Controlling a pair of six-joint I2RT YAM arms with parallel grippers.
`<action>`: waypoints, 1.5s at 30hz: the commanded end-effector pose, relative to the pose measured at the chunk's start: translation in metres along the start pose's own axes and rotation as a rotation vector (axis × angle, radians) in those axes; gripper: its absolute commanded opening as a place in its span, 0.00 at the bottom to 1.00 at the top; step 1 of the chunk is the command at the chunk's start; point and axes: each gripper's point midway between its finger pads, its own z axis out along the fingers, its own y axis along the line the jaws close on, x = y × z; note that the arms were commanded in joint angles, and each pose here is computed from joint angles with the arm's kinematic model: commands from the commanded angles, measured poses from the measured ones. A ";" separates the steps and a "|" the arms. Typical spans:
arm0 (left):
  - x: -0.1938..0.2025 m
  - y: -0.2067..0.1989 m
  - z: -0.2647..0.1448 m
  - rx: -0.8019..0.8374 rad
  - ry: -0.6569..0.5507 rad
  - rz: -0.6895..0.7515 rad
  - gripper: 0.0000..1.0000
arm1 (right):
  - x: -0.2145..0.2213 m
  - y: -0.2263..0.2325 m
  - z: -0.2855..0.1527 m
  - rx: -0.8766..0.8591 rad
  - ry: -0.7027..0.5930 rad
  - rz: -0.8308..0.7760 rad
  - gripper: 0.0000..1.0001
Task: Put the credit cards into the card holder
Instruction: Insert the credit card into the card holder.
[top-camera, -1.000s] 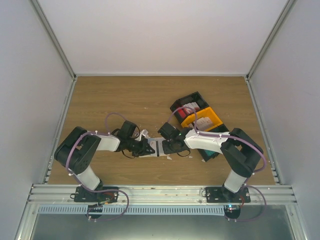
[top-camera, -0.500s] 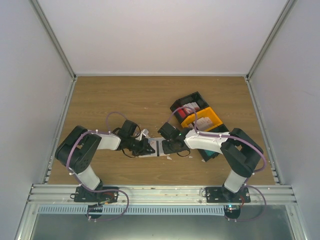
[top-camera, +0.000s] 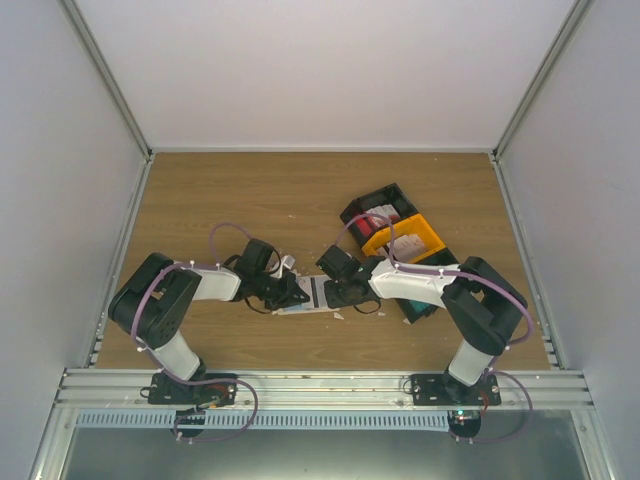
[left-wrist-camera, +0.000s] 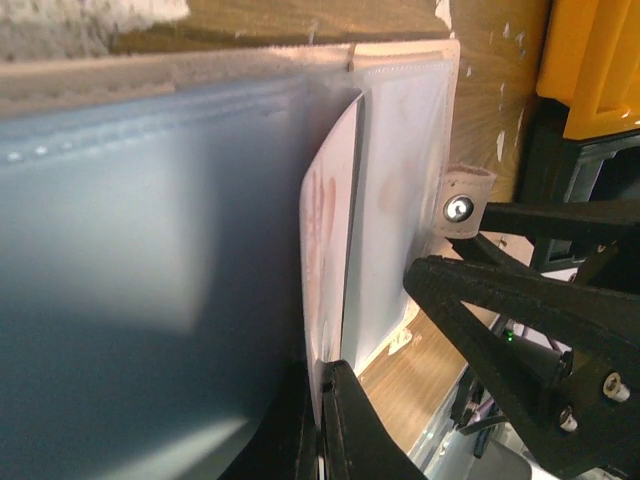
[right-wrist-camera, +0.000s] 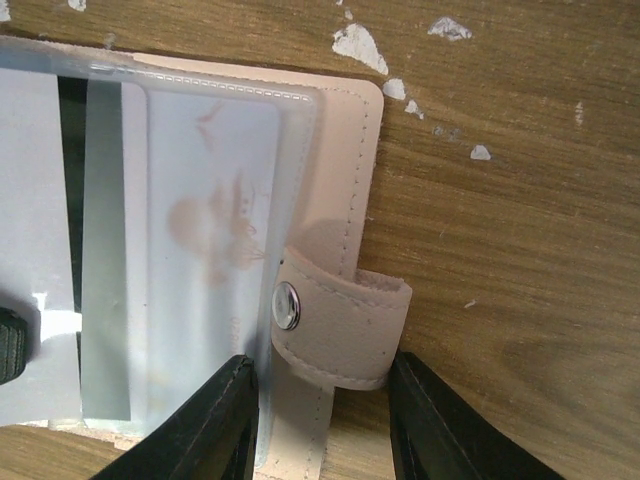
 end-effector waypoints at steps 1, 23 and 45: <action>-0.007 0.032 0.001 -0.122 -0.063 -0.056 0.00 | 0.030 -0.012 0.019 0.026 0.099 -0.002 0.37; 0.021 0.021 0.006 -0.047 0.049 -0.091 0.00 | 0.031 -0.011 0.021 0.014 0.094 0.000 0.37; 0.019 0.023 0.003 -0.126 0.102 0.040 0.36 | 0.035 -0.012 0.023 0.011 0.105 0.004 0.37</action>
